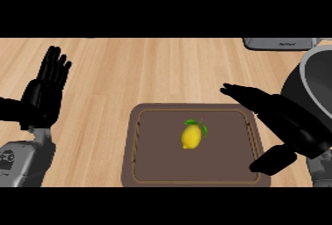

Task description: Pick the lemon from the tray and place it in the pot

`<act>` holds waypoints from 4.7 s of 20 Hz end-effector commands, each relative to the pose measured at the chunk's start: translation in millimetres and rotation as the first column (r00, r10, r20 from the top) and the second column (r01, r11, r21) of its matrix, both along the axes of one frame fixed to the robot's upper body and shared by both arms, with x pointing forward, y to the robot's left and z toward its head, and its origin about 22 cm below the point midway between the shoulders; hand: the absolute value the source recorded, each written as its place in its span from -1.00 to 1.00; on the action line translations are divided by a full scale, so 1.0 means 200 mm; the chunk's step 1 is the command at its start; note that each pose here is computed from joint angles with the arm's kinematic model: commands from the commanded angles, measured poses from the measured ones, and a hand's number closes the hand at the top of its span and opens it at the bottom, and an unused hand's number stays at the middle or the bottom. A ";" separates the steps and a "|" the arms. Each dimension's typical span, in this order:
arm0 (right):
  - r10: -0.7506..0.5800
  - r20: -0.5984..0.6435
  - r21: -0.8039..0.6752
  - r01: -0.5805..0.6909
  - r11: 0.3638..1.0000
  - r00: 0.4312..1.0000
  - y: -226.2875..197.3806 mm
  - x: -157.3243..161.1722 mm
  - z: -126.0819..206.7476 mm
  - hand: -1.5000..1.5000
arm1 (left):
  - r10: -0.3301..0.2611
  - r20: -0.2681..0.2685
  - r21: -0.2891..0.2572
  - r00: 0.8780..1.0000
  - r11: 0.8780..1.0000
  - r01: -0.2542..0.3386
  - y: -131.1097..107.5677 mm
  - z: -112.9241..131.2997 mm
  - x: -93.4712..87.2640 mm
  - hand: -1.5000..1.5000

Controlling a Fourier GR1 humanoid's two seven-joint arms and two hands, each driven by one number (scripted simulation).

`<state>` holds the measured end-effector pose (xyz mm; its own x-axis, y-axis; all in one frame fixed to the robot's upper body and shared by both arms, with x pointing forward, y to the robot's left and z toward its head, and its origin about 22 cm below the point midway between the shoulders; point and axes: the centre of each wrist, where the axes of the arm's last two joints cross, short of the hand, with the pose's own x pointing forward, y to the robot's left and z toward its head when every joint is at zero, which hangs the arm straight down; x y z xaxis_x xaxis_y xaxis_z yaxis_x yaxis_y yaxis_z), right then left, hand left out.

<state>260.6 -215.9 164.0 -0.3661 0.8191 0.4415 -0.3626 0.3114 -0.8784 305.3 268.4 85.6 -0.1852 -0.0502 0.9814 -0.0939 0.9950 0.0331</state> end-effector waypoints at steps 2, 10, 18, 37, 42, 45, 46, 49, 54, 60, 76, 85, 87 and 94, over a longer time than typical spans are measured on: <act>-0.029 -0.077 -0.083 0.022 0.996 0.997 0.24 -0.03 -0.07 -1.00 | 0.007 0.003 -0.014 1.000 1.000 -0.007 -0.02 -0.05 -0.01 0.00; -0.055 -0.183 -0.103 0.037 0.994 0.982 0.31 0.03 -0.24 -1.00 | -0.009 0.003 0.011 1.000 1.000 0.009 0.02 0.04 -0.03 0.00; -0.008 -0.111 -0.081 -0.001 0.997 0.994 0.33 0.00 -0.38 -1.00 | 0.009 0.020 0.014 1.000 1.000 -0.009 0.00 0.04 0.02 0.00; -0.069 -0.132 -0.178 0.045 0.983 0.989 0.50 0.17 -0.58 -1.00 | -0.009 -0.005 -0.007 1.000 1.000 0.009 0.01 -0.02 0.00 0.00; -0.060 -0.135 -0.147 0.040 0.988 0.989 0.59 0.08 -0.73 -1.00 | 0.019 0.011 0.007 1.000 1.000 -0.019 0.05 -0.02 0.01 0.00; -0.031 -0.153 -0.124 0.012 0.992 0.988 0.49 0.19 -0.72 -1.00 | -0.004 0.002 -0.011 1.000 1.000 0.004 -0.08 -0.02 -0.11 0.00; 0.037 -0.142 -0.141 -0.057 0.988 0.989 0.65 0.16 -0.72 1.00 | 0.013 0.006 -0.004 1.000 1.000 -0.013 0.03 -0.01 -0.03 0.00; 0.121 -0.078 -0.137 -0.131 0.982 0.990 0.60 0.19 -0.76 1.00 | -0.008 0.007 -0.016 1.000 1.000 0.008 0.02 0.08 0.00 0.00; 0.137 -0.049 -0.144 -0.143 0.979 0.989 0.68 0.15 -0.77 1.00 | 0.003 0.001 -0.015 1.000 1.000 -0.003 -0.03 -0.07 -0.02 0.00; 0.089 0.056 -0.172 -0.078 0.982 0.994 0.73 0.05 -0.79 1.00 | 0.001 0.017 0.006 1.000 1.000 -0.001 0.03 -0.05 -0.04 0.00; 0.001 0.423 -0.025 0.010 1.000 0.906 0.48 -0.78 -0.31 1.00 | 0.040 -0.003 0.006 0.999 0.999 -0.040 0.01 -0.07 -0.04 0.00; -0.372 0.611 0.228 0.295 0.928 0.699 0.21 -0.83 0.04 1.00 | 0.011 -0.007 -0.001 1.000 1.000 -0.011 -0.03 -0.07 -0.07 0.00; -0.403 0.618 0.262 0.307 0.915 0.675 0.11 -0.89 0.11 1.00 | 0.038 0.001 0.001 0.999 0.999 -0.038 0.09 0.02 -0.03 0.00; -0.474 0.604 0.245 0.416 0.876 0.641 -0.06 -0.74 0.07 1.00 | 0.035 0.008 0.002 0.999 0.999 -0.035 0.03 -0.08 -0.04 0.00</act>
